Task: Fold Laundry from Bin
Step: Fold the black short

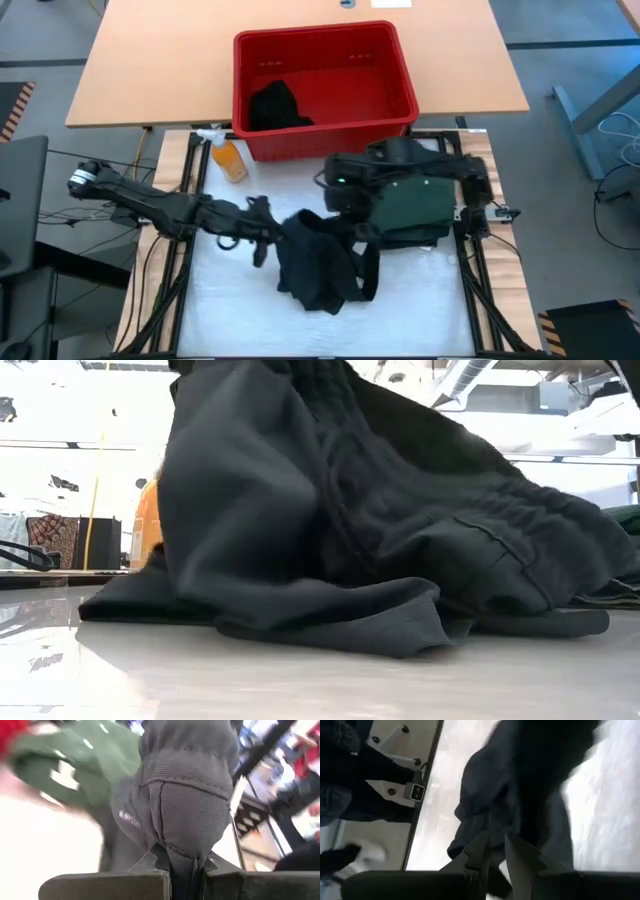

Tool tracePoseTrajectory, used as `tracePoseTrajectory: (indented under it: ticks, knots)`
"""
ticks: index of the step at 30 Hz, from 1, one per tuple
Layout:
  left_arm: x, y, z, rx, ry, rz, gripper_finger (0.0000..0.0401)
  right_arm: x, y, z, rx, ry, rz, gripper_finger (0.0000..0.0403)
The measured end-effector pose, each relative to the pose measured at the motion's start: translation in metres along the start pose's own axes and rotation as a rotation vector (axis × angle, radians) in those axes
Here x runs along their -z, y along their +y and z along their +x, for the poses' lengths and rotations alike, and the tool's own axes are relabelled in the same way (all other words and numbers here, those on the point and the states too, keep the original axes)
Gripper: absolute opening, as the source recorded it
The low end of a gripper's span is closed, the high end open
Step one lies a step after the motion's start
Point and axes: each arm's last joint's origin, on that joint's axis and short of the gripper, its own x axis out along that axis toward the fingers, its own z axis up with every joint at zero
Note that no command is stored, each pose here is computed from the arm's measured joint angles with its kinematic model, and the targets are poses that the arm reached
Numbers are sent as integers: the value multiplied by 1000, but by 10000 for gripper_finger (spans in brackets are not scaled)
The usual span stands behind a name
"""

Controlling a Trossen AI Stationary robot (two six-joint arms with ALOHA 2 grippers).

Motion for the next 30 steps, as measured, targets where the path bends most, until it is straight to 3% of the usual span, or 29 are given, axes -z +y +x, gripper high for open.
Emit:
tracePoseTrajectory:
  ticks: [5,10,13,17,20,23,26,30]
  knots:
    - [-6,2,-31,-132,-72,-12,4,11,44,-14,81,-95,-93,89]
    - [2,-1,-35,-188,-52,-19,3,38,60,48,24,-121,-104,89]
    - [8,-3,-29,-215,-26,-7,4,73,55,85,0,-119,22,87]
    - [13,-4,-22,-229,-2,8,6,117,53,110,-59,-172,236,87]
    - [16,-3,-17,-243,15,25,6,140,62,128,-124,-192,326,87]
    - [16,0,-14,-244,27,41,6,156,76,139,-141,-205,421,87]
    - [15,1,-12,-244,29,49,7,174,83,158,-57,-157,582,87]
    - [13,4,-11,-235,38,62,7,176,94,177,-33,-172,670,98]
